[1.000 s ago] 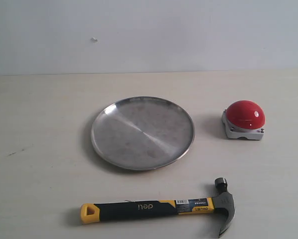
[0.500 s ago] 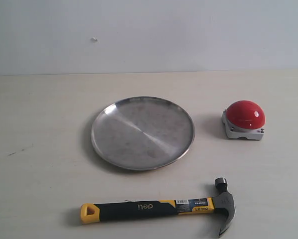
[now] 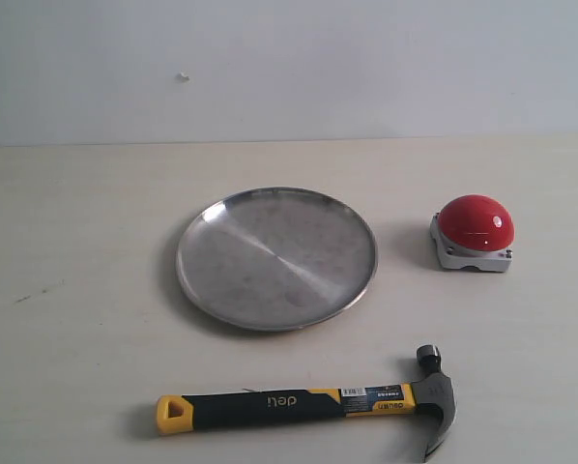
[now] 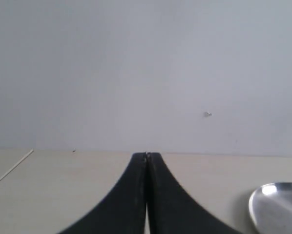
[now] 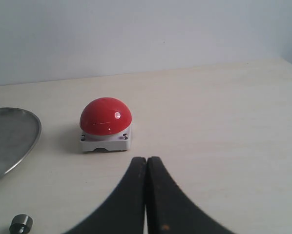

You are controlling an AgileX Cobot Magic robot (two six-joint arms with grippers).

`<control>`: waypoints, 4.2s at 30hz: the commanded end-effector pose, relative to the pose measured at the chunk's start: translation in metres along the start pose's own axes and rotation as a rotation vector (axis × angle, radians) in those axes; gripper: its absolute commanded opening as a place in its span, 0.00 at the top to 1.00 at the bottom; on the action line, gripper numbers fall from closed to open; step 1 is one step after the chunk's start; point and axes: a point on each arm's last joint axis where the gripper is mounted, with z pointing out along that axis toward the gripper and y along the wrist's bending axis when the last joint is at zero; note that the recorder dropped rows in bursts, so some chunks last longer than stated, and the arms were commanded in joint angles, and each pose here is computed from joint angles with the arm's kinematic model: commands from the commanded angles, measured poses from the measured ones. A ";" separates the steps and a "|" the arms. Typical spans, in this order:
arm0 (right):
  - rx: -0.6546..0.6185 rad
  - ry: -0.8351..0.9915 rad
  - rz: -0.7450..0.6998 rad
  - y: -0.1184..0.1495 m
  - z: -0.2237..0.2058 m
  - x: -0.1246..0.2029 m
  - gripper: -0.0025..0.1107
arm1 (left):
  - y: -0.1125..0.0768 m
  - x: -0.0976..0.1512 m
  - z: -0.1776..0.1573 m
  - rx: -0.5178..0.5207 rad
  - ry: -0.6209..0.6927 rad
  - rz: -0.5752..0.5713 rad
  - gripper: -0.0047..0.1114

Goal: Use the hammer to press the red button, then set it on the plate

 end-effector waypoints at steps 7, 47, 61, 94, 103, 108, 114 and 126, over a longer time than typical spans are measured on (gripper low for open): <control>0.004 -0.017 -0.002 0.000 0.000 0.000 0.98 | -0.008 -0.031 -0.006 0.178 -0.311 -0.523 0.96; 0.004 -0.017 -0.002 0.000 0.000 0.000 0.98 | -0.167 0.001 0.191 0.646 1.222 0.429 0.96; 0.004 -0.017 -0.002 0.000 0.000 0.000 0.98 | -0.281 0.023 0.199 1.141 1.282 0.728 0.96; 0.004 -0.017 -0.002 0.000 0.000 0.000 0.98 | -0.380 0.090 0.173 1.343 1.295 1.015 0.34; 0.004 -0.017 -0.002 0.000 0.000 0.000 0.98 | -0.383 0.092 0.175 1.343 1.252 1.007 0.34; 0.005 -0.017 -0.005 0.000 0.000 0.000 0.98 | -0.383 0.092 0.175 1.343 1.251 1.007 0.35; 0.004 -0.017 -0.001 0.000 0.000 0.000 0.98 | -0.385 0.106 0.173 1.355 1.280 0.999 0.35; 0.005 -0.017 -0.003 0.000 0.000 0.000 0.98 | -0.386 0.131 0.173 1.353 1.298 1.022 0.35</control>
